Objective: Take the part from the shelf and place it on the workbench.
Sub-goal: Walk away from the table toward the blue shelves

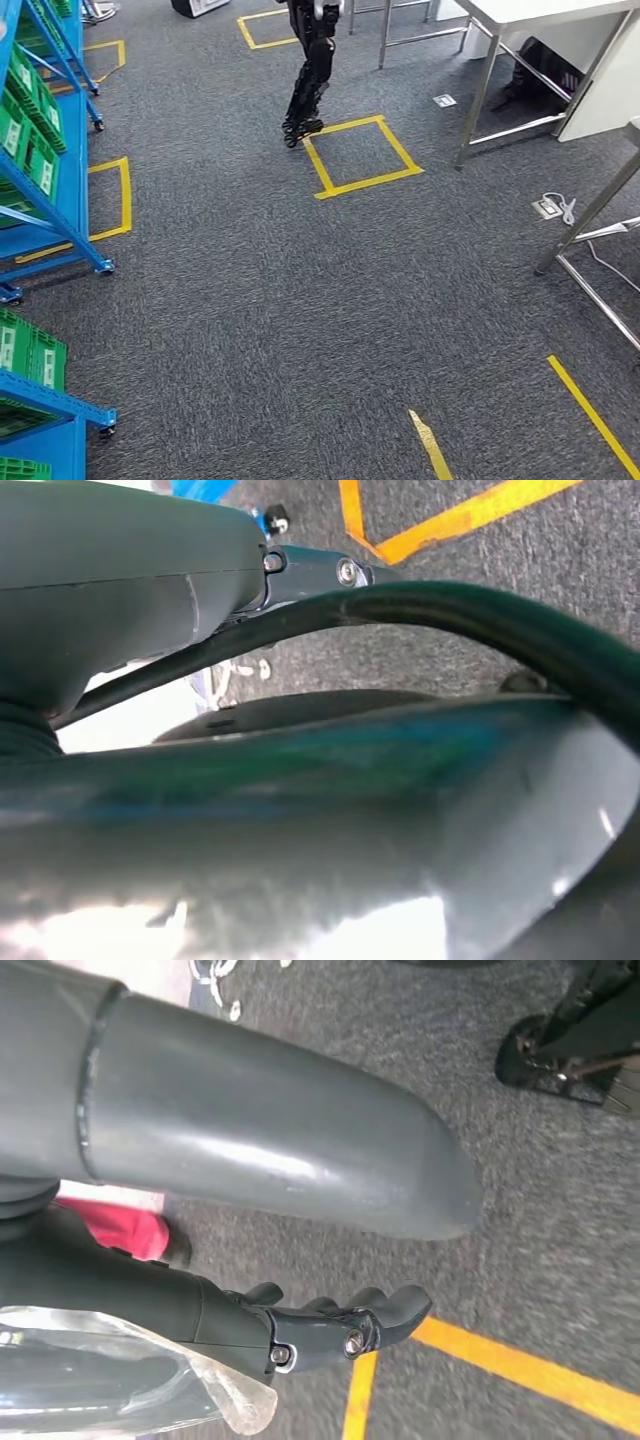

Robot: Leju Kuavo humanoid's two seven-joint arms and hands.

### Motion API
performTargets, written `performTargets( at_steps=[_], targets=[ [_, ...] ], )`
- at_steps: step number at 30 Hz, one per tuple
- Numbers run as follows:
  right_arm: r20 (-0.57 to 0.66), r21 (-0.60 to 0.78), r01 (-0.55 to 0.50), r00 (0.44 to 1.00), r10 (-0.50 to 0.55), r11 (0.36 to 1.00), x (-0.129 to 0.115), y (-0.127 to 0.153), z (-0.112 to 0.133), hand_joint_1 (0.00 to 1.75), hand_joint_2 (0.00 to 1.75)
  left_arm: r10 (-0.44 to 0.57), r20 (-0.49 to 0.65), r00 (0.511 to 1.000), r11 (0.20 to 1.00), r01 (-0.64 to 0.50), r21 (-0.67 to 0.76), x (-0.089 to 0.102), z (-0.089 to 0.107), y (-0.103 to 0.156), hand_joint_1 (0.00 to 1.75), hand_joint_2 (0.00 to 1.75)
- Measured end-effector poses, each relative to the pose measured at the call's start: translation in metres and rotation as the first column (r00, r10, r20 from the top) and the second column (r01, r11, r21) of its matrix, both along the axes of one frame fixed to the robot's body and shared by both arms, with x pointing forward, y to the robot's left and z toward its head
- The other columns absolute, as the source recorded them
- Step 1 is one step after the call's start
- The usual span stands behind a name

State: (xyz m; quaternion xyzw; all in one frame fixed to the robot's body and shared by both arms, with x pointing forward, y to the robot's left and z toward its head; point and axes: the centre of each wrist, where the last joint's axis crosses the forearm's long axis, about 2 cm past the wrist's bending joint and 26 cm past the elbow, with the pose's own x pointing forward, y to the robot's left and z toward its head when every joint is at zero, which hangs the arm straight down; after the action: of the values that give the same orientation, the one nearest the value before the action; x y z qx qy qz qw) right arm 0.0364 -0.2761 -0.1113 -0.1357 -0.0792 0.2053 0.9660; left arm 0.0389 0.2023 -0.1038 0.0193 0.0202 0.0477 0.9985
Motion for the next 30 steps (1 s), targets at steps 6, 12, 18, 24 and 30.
performTargets(
  at_steps=[6, 12, 18, 24, 30],
  targets=[
    [0.003, -0.005, -0.016, 1.000, 0.016, 1.000, 0.0040, -0.0008, 0.0004, 0.00, 0.00, 0.005, -0.003, 1.000, 1.000, -0.005, -0.010, -0.0016, -0.0001, -0.0005, 0.00, 0.00],
    [-0.015, -0.017, -0.048, 0.999, 0.048, 0.999, -0.0012, -0.0009, -0.0001, 0.00, 0.00, 0.011, -0.003, 1.000, 1.000, -0.011, -0.023, -0.0010, 0.0002, -0.0025, 0.00, 0.00],
    [-0.022, -0.027, -0.082, 0.996, 0.081, 0.996, -0.0002, 0.0001, 0.0000, 0.00, 0.00, 0.014, -0.005, 1.000, 1.000, -0.014, -0.024, -0.0023, 0.0003, -0.0034, 0.00, 0.00],
    [-0.016, -0.035, -0.141, 0.990, 0.141, 0.989, -0.0001, 0.0017, 0.0001, 0.00, 0.00, 0.017, -0.008, 1.000, 1.000, -0.017, -0.024, -0.0043, 0.0001, -0.0038, 0.00, 0.00],
    [0.001, -0.025, -0.190, 0.982, 0.191, 0.981, 0.0019, 0.0036, 0.0003, 0.00, 0.00, 0.023, -0.006, 1.000, 0.999, -0.024, -0.022, -0.0051, 0.0000, -0.0033, 0.00, 0.00]
  ],
)
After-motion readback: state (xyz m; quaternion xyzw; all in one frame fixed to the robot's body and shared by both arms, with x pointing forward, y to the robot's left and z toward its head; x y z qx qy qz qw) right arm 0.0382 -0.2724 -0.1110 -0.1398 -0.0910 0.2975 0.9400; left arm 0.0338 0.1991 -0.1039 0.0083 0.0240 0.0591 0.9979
